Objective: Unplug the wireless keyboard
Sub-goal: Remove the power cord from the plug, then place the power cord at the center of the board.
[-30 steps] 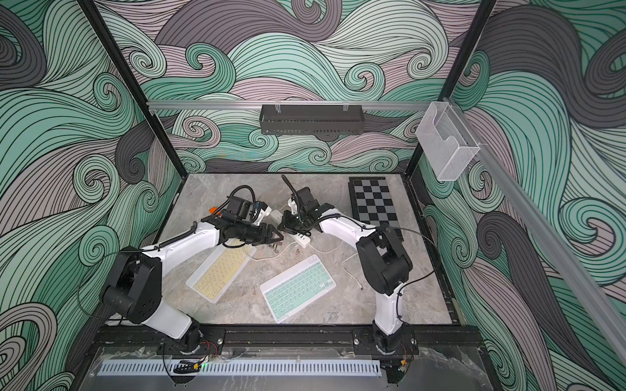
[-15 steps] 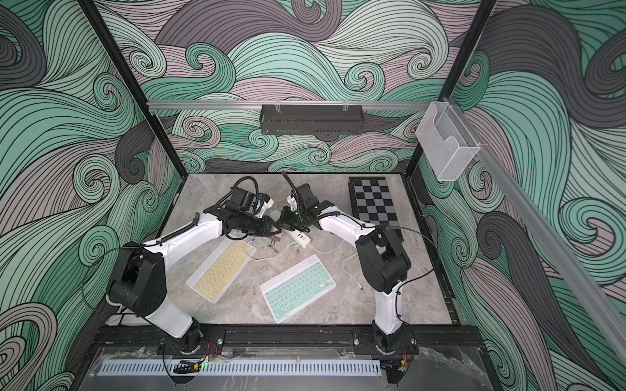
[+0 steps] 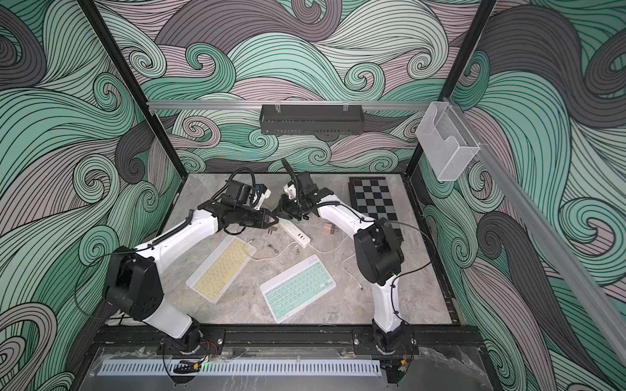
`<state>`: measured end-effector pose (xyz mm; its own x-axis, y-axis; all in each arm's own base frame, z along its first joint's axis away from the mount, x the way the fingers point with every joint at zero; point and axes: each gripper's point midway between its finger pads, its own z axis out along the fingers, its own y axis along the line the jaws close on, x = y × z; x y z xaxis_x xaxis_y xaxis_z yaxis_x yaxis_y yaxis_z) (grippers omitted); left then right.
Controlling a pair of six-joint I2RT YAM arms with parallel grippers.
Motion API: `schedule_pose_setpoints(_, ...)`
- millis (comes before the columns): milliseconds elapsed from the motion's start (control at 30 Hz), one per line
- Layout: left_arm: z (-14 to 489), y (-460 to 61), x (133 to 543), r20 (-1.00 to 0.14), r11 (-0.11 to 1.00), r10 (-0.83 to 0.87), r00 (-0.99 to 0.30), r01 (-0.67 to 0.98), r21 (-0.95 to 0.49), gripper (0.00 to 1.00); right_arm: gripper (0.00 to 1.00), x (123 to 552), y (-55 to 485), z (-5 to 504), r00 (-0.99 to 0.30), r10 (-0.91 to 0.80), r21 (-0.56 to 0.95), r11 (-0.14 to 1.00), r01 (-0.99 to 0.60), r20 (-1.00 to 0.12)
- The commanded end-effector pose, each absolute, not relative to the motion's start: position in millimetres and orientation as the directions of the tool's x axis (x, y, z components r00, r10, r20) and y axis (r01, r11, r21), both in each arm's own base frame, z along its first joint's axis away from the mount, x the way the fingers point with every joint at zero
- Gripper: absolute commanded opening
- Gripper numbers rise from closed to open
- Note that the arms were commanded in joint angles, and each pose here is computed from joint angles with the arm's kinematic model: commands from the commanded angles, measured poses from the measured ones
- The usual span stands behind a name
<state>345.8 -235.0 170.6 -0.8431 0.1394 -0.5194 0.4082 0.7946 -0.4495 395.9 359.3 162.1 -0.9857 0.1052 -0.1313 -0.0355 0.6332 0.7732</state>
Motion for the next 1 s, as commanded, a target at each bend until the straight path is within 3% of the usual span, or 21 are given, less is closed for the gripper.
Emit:
schedule_pose_setpoints(0, 147, -214, 267, -0.284, 0.817, 0.257, -0.924, 0.364, -0.447, 0.00, 0.00, 480, 309, 178, -0.884, 0.337, 0.730, 0.683, -0.007, -0.324)
schedule_pose_setpoints(200, 155, -201, 290, -0.311, 0.893, 0.092, -0.946, 0.216, -0.394, 0.00, 0.00, 479, 292, 175, -0.822, 0.426, 0.694, 0.718, 0.052, -0.379)
schedule_pose_setpoints(300, 156, -206, 303, -0.341, 0.896, -0.023, -0.940, 0.132, -0.425, 0.00, 0.00, 476, 277, 171, -0.750, 0.538, 0.694, 0.704, 0.149, -0.385)
schedule_pose_setpoints(467, 157, -219, 314, -0.349, 0.867, -0.140, -0.927, 0.055, -0.496, 0.00, 0.00, 475, 279, 186, -0.630, 0.628, 0.717, 0.679, 0.157, -0.456)
schedule_pose_setpoints(567, 166, -224, 319, -0.403, 0.856, -0.108, -0.909, 0.121, -0.502, 0.00, 0.00, 476, 295, 182, -0.705, 0.559, 0.718, 0.688, 0.100, -0.437)
schedule_pose_setpoints(667, 162, -208, 334, -0.454, 0.902, -0.088, -0.887, 0.123, -0.414, 0.00, 0.00, 472, 293, 164, -0.762, 0.522, 0.715, 0.690, 0.114, -0.383)
schedule_pose_setpoints(733, 157, -207, 348, -0.449, 0.889, -0.091, -0.889, 0.131, -0.439, 0.00, 0.00, 467, 289, 144, -0.811, 0.485, 0.701, 0.700, 0.135, -0.328)
schedule_pose_setpoints(833, 142, -205, 366, -0.383, 0.883, -0.099, -0.918, 0.096, -0.460, 0.00, 0.27, 456, 284, 117, -0.865, 0.436, 0.689, 0.707, 0.160, -0.247)
schedule_pose_setpoints(967, 115, -211, 382, -0.318, 0.874, -0.093, -0.943, 0.076, -0.480, 0.00, 0.44, 443, 279, 110, -0.897, 0.379, 0.681, 0.720, 0.131, -0.229)
